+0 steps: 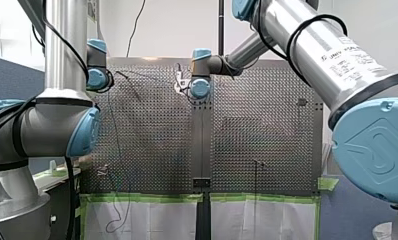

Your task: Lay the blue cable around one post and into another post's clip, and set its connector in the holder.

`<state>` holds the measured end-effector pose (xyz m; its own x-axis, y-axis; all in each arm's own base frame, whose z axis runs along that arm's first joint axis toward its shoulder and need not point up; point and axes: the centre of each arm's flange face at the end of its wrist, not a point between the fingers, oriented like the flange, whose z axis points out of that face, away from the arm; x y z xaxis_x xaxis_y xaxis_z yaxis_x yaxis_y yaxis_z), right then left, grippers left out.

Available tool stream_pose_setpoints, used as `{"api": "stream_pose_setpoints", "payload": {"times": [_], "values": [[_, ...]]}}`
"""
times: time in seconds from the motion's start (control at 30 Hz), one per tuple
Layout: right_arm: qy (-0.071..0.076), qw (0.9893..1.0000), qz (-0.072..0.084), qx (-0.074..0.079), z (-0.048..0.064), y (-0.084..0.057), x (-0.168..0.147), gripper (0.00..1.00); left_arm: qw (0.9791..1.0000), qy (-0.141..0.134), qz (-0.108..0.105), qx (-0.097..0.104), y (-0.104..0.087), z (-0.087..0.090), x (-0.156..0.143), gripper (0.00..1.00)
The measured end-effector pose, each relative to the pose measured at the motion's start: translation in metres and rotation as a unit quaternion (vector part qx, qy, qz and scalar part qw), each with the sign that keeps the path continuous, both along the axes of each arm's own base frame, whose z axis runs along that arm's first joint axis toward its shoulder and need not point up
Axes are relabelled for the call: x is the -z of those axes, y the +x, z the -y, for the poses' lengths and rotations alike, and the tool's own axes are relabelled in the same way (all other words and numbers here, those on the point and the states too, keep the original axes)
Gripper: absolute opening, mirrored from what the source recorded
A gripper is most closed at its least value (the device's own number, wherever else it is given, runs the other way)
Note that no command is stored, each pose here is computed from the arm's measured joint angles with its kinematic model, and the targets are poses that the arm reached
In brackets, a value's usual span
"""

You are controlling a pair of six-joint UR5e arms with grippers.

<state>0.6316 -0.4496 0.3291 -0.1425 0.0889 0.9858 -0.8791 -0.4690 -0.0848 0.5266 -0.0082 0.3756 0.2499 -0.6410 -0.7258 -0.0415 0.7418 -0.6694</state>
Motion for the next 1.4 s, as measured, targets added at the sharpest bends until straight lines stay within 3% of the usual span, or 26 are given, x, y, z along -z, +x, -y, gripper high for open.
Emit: {"api": "stream_pose_setpoints", "payload": {"times": [0.47,0.67,0.87,1.07,1.23,1.4], "values": [[0.003,0.9996,0.002,0.029,0.013,-0.028,0.054,0.02,0.9999,-0.007,-0.002,0.009,-0.002,0.011,0.004,1.0],[0.005,0.9982,0.006,0.059,0.021,-0.048,0.077,0.02,0.9997,-0.018,0.006,0.012,-0.001,0.013,0.005,1.0],[0.009,0.9951,0.011,0.098,0.029,-0.07,0.099,0.02,0.9997,-0.02,0.008,0.014,-0.001,0.015,0.005,1.0],[0.013,0.9916,0.016,0.128,0.026,-0.086,0.121,0.02,0.9997,-0.02,0.008,0.015,-0.001,0.016,0.005,1.0],[0.02,0.9879,0.019,0.153,0.025,-0.103,0.148,0.02,0.9997,-0.02,0.008,0.015,-0.001,0.015,0.005,1.0],[0.038,0.9843,0.012,0.172,0.021,-0.118,0.195,0.02,0.9996,-0.02,0.008,0.015,-0.001,0.016,0.005,1.0]]}}
